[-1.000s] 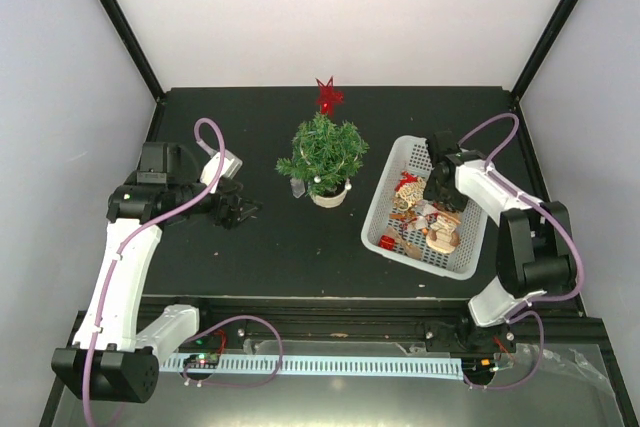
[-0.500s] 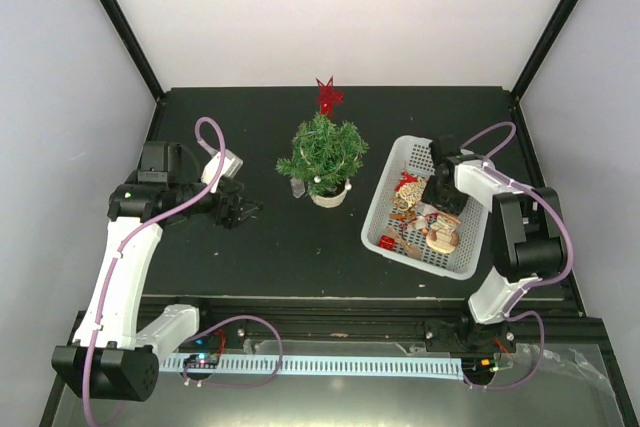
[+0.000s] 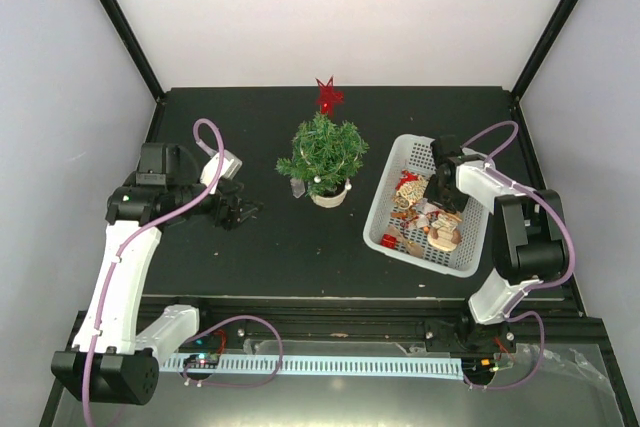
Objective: Decorate the small christmas tree
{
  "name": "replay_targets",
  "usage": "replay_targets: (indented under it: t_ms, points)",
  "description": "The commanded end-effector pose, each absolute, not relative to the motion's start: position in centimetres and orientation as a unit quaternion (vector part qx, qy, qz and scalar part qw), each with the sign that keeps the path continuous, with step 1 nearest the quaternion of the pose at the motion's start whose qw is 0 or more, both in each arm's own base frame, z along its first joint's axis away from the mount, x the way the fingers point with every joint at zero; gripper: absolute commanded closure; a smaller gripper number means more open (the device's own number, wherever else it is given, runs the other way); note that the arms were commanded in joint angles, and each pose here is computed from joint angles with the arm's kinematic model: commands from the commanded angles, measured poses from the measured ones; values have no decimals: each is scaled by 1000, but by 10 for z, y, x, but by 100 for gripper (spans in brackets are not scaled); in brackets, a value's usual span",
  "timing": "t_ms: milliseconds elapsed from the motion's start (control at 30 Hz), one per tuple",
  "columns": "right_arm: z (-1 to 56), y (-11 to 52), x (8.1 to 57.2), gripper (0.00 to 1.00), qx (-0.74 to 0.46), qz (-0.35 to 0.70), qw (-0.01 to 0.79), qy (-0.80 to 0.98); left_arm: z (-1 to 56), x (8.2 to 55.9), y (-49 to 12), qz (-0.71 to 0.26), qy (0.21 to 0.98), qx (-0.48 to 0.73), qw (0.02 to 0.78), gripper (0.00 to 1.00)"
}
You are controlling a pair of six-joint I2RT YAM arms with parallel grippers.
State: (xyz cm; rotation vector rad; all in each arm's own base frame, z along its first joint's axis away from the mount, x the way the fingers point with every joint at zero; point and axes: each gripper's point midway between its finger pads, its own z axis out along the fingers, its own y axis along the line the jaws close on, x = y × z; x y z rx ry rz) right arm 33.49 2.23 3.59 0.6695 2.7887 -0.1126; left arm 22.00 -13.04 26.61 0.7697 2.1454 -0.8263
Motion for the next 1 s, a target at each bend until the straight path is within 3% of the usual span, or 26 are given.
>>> replay_targets:
  t_ms: [0,400,667,967]
  points:
    - [45,13,337,71,239,-50,157,957,278,217,-134,-326,815,307,368,11]
    - [125,13,332,71,232,-27,233,944,276,218,-134,-328,814,307,369,11]
    - [196,59,319,71,160,105,312,931,278,217,-135,-333,811,308,369,11]
    - [317,145,282,68,-42,338,387,857,280,213,-136,-336,807,310,373,10]
